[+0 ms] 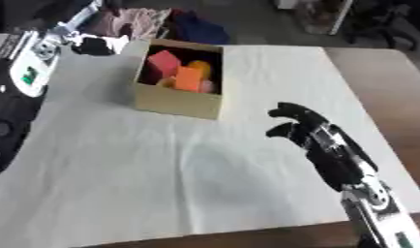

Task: Pick up objects on the table and place them in the box.

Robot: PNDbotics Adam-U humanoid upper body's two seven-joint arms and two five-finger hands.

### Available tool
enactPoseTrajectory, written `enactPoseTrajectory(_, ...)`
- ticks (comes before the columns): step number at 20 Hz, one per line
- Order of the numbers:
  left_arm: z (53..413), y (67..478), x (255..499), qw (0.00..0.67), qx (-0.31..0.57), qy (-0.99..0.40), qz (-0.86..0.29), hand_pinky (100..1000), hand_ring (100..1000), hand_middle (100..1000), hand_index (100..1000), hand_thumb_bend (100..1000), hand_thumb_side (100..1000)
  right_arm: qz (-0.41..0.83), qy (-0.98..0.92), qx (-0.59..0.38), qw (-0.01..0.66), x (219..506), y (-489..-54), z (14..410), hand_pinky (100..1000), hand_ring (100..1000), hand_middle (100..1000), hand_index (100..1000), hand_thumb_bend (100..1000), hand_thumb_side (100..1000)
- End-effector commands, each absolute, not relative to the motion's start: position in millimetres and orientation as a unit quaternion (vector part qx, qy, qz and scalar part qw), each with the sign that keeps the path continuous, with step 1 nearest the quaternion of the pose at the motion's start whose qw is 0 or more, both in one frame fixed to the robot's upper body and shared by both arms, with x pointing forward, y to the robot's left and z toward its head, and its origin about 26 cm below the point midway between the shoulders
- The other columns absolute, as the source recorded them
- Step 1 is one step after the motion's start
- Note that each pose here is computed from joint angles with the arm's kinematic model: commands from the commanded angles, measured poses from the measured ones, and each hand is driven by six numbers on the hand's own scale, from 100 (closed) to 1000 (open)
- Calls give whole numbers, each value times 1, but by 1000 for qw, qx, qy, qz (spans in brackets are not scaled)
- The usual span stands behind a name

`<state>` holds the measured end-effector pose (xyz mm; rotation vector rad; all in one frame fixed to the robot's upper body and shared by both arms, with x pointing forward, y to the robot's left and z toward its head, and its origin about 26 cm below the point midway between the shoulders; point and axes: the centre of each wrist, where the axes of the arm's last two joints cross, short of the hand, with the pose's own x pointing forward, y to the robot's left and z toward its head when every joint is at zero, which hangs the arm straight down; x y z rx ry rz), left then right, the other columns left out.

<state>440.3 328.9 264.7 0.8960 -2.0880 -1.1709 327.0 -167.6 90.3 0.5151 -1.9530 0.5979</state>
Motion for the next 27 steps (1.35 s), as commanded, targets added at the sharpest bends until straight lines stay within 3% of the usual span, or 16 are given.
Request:
enactPoseTrajectory(1, 307, 345, 409, 281, 313, -830, -366, 688, 583, 659, 823, 100, 361, 248, -811, 199, 490, 329, -175, 95, 828, 694, 809, 889, 100, 823)
enactPoseTrajectory(3, 311, 352, 390, 293, 286, -853, -323, 682, 578, 650, 819, 100, 434, 247, -812, 196, 490, 329, -176, 95, 828, 693, 809, 889, 100, 822)
enactPoseTrajectory(6, 304, 360, 360, 311, 249, -875, -276, 679, 575, 643, 816, 100, 461, 246, -814, 190, 491, 329, -179, 96, 828, 693, 810, 889, 100, 822)
enactPoseTrajectory(14, 238, 360, 305, 399, 144, -882, -206, 672, 567, 628, 811, 100, 535, 244, -814, 176, 496, 329, -186, 94, 828, 693, 810, 889, 100, 820)
enactPoseTrajectory(18, 234, 358, 297, 407, 136, -880, -201, 672, 567, 628, 811, 100, 535, 244, -814, 176, 496, 329, -187, 94, 828, 693, 810, 889, 100, 820)
enactPoseTrajectory(19, 233, 358, 297, 411, 135, -879, -198, 663, 560, 617, 805, 100, 629, 244, -815, 175, 496, 329, -187, 94, 828, 693, 810, 890, 100, 820)
enactPoseTrajectory(23, 182, 366, 296, 501, 98, -847, -150, 661, 559, 613, 803, 100, 684, 237, -815, 169, 501, 329, -190, 92, 828, 693, 809, 891, 100, 820)
enactPoseTrajectory(27, 148, 358, 280, 540, 67, -830, -124, 658, 556, 608, 799, 100, 734, 236, -813, 169, 505, 327, -190, 88, 827, 691, 808, 891, 100, 822)
